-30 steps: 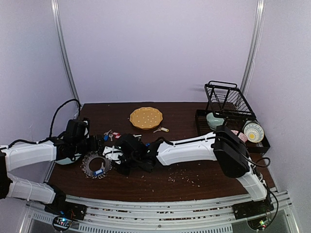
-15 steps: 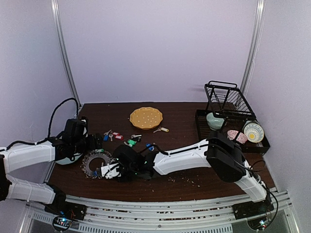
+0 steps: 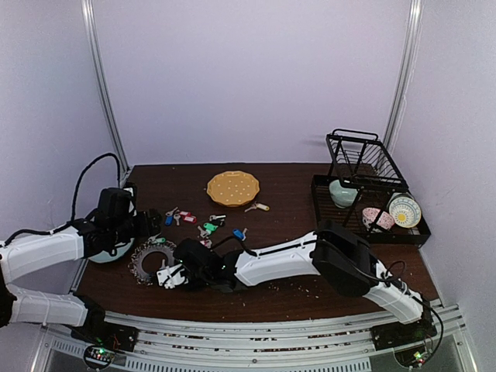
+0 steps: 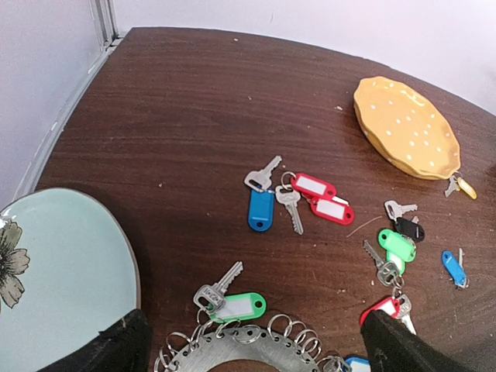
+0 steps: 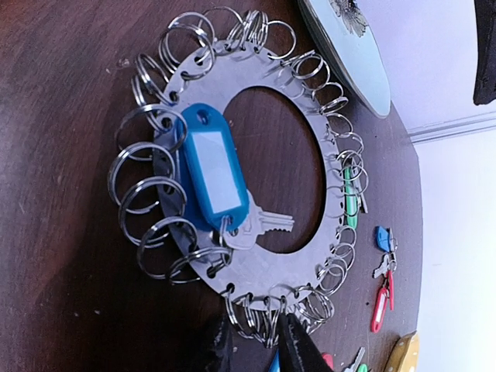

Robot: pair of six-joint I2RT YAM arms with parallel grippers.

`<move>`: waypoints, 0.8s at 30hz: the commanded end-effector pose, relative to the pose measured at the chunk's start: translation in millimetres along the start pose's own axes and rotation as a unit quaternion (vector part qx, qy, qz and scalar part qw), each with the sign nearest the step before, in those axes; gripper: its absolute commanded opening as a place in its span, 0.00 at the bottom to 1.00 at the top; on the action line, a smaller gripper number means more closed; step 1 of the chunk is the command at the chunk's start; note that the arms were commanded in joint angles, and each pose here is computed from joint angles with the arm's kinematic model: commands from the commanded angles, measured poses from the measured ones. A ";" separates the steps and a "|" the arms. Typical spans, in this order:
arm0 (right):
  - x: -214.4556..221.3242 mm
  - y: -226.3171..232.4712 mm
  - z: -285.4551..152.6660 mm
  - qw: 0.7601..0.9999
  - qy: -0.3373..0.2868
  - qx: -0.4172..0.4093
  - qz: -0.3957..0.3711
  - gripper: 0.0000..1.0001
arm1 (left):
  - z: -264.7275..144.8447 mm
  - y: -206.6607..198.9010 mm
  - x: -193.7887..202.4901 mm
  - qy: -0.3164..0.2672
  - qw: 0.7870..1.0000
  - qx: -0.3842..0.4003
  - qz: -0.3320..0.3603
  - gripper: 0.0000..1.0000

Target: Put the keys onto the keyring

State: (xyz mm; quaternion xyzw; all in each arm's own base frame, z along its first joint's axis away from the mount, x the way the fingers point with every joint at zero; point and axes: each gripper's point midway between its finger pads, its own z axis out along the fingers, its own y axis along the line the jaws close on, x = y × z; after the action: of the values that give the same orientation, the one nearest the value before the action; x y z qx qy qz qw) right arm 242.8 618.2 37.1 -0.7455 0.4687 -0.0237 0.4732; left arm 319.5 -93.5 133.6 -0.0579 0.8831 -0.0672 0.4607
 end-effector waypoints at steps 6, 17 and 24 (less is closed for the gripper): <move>19.7 17.8 11.7 0.998 0.034 -0.029 -0.036 0.15 | -2.8 1.0 -13.8 -0.025 1.000 -0.001 -0.003 0.98; 0.5 -23.0 -20.2 0.997 0.025 -0.002 0.078 0.00 | -5.9 -2.2 -20.7 -0.027 1.000 0.005 0.002 0.98; -31.8 -48.0 -112.9 0.971 -0.072 -0.053 0.223 0.00 | -28.1 -42.5 -34.7 -0.043 0.991 0.124 0.036 0.96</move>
State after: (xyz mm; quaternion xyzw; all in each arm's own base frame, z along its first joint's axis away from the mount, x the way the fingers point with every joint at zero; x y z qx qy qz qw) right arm 227.7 582.7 57.5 -0.7102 0.5546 0.0328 0.4323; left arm 316.6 -101.0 142.6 -0.0305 0.8801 -0.0873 0.4657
